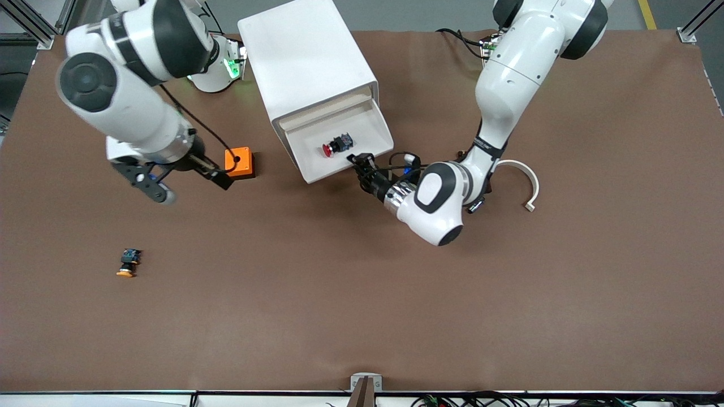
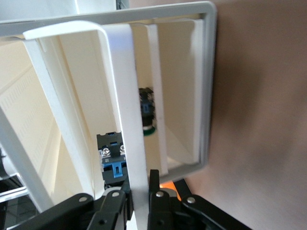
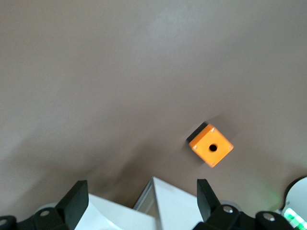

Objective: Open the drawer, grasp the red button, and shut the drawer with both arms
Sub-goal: 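Lower the right gripper into the drawer and grasp the red button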

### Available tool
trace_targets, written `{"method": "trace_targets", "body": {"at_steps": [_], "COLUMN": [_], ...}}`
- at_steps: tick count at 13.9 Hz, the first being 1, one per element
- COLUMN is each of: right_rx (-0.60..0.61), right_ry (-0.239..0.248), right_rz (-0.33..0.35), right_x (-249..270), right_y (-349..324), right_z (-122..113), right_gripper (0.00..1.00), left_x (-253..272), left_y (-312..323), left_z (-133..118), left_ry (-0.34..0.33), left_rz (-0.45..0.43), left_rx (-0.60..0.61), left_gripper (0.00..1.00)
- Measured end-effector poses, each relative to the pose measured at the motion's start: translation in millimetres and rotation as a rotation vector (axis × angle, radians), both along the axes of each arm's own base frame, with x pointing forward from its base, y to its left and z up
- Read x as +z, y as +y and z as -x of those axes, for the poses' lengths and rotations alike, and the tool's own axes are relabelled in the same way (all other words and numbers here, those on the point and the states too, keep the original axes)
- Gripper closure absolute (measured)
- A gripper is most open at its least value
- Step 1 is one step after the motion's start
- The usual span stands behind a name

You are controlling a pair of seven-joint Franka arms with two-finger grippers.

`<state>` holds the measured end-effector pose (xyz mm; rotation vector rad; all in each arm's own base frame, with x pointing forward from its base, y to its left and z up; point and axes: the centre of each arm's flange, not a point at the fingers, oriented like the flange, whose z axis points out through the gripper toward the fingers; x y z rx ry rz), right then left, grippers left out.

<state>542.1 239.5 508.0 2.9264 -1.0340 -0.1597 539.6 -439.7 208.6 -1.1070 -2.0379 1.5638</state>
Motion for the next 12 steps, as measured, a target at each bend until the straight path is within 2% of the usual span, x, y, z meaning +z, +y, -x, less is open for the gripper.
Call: {"method": "trace_targets", "body": {"at_steps": [4, 5, 9, 12], "right_rx": [-0.084, -0.108, -0.183, -0.229], "right_ry": [-0.044, -0.058, -0.09, -0.097], "right_rz": [-0.003, -0.009, -0.027, -0.026], "right_x": [-20, -25, -42, -70], "right_y": [72, 90, 149, 184], "right_z": [33, 42, 78, 94], "right_gripper": [0.0, 0.0, 0.0, 0.0], "left_x": [5, 7, 21, 34], "left_y": [9, 10, 21, 43], "left_z": [-14, -17, -38, -61], "left_ry": [-0.054, -0.078, -0.155, -0.292], "left_rz": [0.025, 0.035, 0.053, 0.06], "left_rx": [0.009, 0.012, 0.024, -0.023], "left_gripper": [0.82, 0.75, 0.32, 0.02]}}
